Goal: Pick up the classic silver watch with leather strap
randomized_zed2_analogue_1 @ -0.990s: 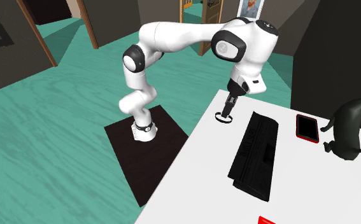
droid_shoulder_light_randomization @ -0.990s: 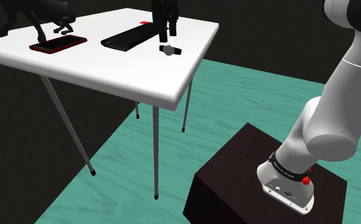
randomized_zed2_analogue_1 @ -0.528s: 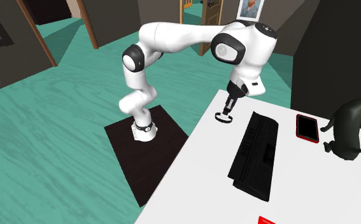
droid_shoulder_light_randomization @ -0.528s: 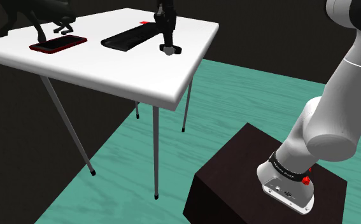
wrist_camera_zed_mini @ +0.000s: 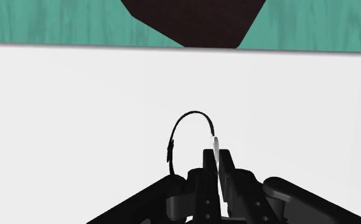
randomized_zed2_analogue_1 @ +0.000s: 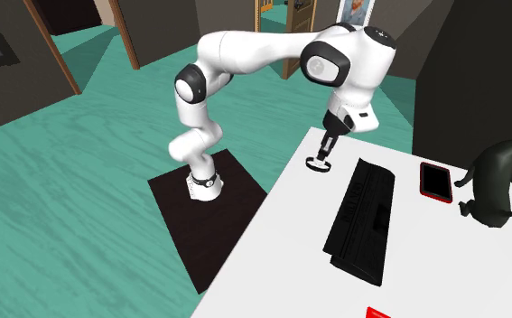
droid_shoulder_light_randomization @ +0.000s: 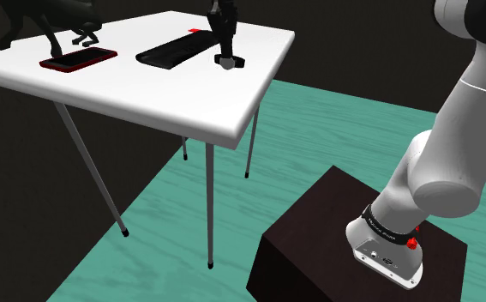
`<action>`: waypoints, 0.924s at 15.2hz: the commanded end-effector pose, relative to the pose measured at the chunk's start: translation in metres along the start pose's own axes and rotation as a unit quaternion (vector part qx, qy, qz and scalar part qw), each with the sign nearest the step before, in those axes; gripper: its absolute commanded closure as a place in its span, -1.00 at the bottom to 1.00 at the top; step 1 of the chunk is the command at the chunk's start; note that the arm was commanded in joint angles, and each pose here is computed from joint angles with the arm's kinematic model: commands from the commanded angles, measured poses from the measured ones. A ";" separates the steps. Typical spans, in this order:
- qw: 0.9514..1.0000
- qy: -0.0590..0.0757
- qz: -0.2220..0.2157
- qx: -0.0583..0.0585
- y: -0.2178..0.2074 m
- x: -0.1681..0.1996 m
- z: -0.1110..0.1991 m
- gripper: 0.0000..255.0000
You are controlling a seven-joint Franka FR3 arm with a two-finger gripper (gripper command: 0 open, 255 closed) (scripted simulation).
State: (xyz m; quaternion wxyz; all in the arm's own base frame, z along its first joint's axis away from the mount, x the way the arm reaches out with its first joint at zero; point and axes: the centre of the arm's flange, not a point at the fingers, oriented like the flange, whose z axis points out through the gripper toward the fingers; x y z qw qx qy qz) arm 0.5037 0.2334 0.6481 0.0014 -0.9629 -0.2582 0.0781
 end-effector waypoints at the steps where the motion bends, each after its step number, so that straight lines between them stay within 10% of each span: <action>1: 1.000 0.000 0.000 0.000 0.000 -0.002 -0.009 1.00; 14: 1.000 0.000 0.000 0.000 -0.003 -0.011 -0.068 1.00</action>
